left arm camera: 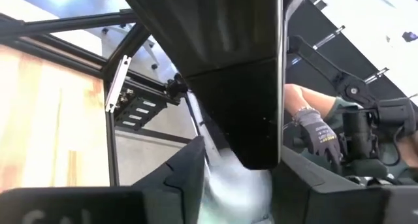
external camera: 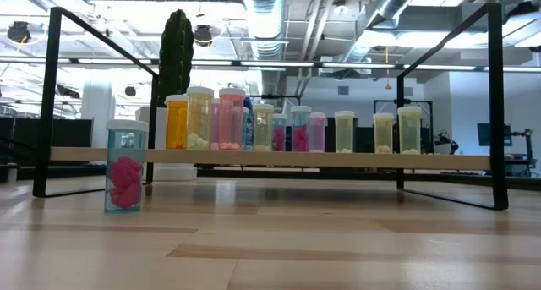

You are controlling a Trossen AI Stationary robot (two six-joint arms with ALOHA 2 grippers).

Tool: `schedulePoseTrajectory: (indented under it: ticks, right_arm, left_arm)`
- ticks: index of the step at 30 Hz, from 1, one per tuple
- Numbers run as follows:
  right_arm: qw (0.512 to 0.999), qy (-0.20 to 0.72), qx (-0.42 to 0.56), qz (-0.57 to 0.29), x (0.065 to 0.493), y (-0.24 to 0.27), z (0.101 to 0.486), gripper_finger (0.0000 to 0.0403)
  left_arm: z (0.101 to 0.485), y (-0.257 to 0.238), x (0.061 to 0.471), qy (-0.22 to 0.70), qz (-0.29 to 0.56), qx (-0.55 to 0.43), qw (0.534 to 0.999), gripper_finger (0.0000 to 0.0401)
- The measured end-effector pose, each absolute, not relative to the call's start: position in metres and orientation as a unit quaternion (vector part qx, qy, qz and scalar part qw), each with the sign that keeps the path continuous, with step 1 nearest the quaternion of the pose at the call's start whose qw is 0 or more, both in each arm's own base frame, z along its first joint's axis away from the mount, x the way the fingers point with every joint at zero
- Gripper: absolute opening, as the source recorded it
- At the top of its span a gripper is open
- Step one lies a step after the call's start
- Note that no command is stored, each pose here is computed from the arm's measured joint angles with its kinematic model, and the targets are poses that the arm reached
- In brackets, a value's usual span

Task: Pick and place medicine bottles onto shelf by color
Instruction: Put the blue pill bottle on the shelf

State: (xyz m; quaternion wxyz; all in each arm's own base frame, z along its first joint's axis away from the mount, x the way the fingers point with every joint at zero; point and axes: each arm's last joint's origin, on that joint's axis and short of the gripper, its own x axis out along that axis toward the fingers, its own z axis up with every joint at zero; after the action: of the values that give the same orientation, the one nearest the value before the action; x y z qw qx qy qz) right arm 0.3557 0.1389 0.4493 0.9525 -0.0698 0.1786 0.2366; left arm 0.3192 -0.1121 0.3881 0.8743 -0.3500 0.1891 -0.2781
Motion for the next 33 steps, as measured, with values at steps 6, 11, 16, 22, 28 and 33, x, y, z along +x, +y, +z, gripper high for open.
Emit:
schedulePoseTrajectory:
  ticks: [6, 11, 16, 22, 28, 33]
  right_arm:
    - [0.950, 0.191, -0.063, 0.237, 0.355, 0.139, 0.448, 0.0092]
    - [0.949, 0.204, -0.059, 0.234, 0.350, 0.137, 0.448, 0.0090]
    - [0.944, 0.249, -0.015, 0.214, 0.329, 0.132, 0.455, 0.0093]
    - [0.928, 0.331, 0.005, 0.167, 0.307, 0.134, 0.448, 0.0107]
    - [0.887, 0.442, -0.047, 0.129, 0.304, 0.135, 0.420, 0.0168]
    - [0.853, 0.496, -0.106, 0.124, 0.324, 0.130, 0.394, 0.0212]
  left_arm:
    - [0.388, -0.111, 0.320, 0.182, -0.260, -0.347, 0.883, 0.0163]
    - [0.386, -0.111, 0.320, 0.185, -0.247, -0.343, 0.887, 0.0147]
    - [0.380, -0.113, 0.318, 0.219, -0.233, -0.359, 0.877, 0.0122]
    - [0.364, -0.128, 0.306, 0.316, -0.211, -0.374, 0.846, 0.0119]
    - [0.344, -0.142, 0.286, 0.439, -0.139, -0.396, 0.795, 0.0119]
    - [0.329, -0.158, 0.261, 0.524, -0.034, -0.408, 0.746, 0.0119]
